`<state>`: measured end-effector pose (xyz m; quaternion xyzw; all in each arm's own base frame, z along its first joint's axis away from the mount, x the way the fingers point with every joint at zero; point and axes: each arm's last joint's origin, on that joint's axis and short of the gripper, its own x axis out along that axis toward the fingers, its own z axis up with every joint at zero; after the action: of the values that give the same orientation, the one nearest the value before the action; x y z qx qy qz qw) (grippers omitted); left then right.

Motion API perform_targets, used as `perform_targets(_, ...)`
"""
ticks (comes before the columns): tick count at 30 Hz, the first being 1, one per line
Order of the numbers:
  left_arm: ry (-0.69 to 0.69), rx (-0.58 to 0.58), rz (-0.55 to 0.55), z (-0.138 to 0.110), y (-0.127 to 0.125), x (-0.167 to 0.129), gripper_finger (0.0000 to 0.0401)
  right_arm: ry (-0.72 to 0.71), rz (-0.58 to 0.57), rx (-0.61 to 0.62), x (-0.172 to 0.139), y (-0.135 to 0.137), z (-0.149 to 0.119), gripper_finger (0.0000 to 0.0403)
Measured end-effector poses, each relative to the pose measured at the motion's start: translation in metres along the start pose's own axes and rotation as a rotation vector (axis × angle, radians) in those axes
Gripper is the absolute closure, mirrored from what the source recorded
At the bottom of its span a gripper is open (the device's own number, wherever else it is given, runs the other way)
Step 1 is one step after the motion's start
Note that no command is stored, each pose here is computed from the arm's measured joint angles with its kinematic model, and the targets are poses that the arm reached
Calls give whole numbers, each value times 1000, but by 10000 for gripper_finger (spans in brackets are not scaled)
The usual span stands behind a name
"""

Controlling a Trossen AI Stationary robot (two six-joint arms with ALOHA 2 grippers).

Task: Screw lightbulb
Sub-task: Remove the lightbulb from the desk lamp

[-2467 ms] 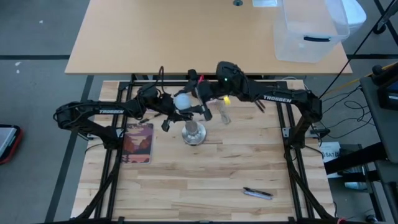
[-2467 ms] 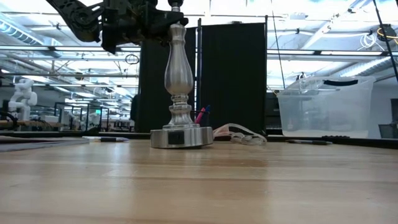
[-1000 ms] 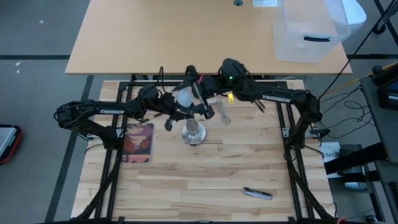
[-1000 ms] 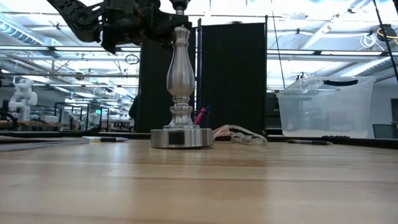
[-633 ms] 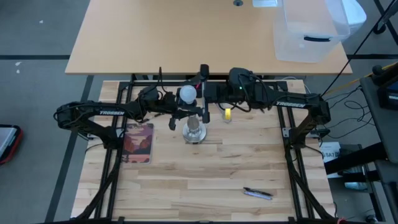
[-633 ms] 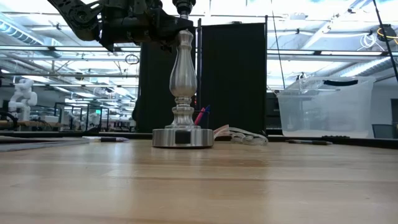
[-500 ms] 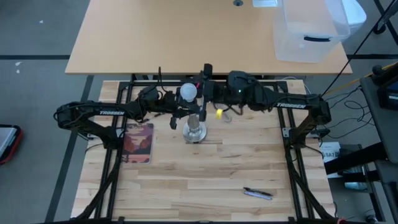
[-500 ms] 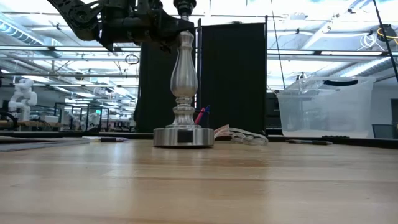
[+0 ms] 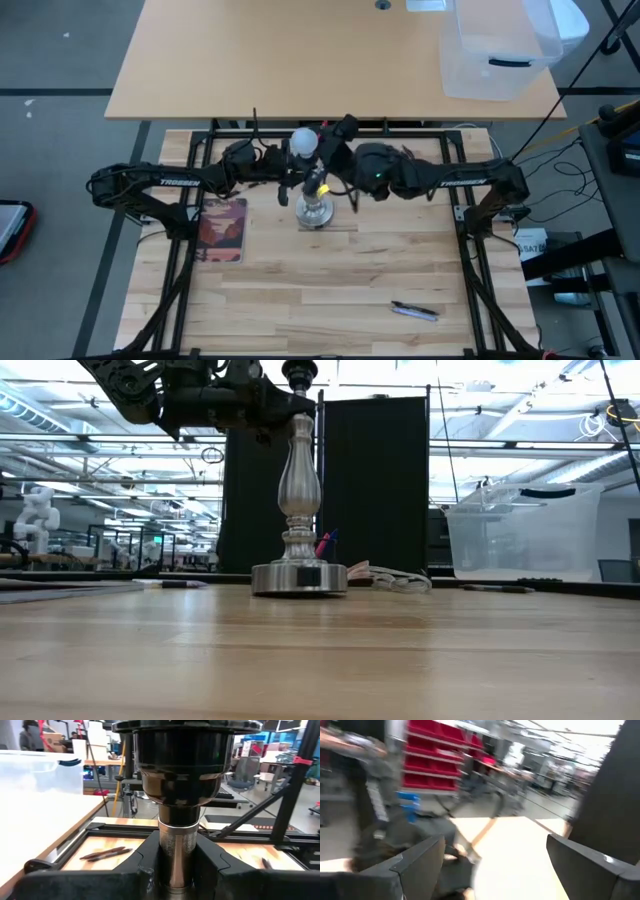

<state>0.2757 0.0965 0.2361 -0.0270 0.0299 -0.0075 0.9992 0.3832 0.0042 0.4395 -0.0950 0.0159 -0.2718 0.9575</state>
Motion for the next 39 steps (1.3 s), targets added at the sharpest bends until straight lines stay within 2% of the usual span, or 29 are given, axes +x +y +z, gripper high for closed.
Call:
perform_targets(3, -1, -4, 11, 0, 0, 0, 327, 32, -87, 1, 2, 4, -5, 62)
perform_targets(6, -2, -5, 29, 0, 1, 0, 327, 38, -96, 43, 5, 8, -9, 62)
perform_targets(11, -3, -6, 43, 0, 1, 0, 327, 77, -213, 50, 15, 13, -22, 62)
perform_targets(22, -1, 10, 51, 0, -5, 2, 327, 41, -222, 12, 28, 22, -30, 71)
perform_targets(28, -1, 11, 50, 0, -5, 2, 327, 46, -226, 10, 28, 21, -31, 140)
perform_targets(39, 3, 44, 1, -1, -6, 2, 327, 47, -127, -48, 29, 20, -31, 143)
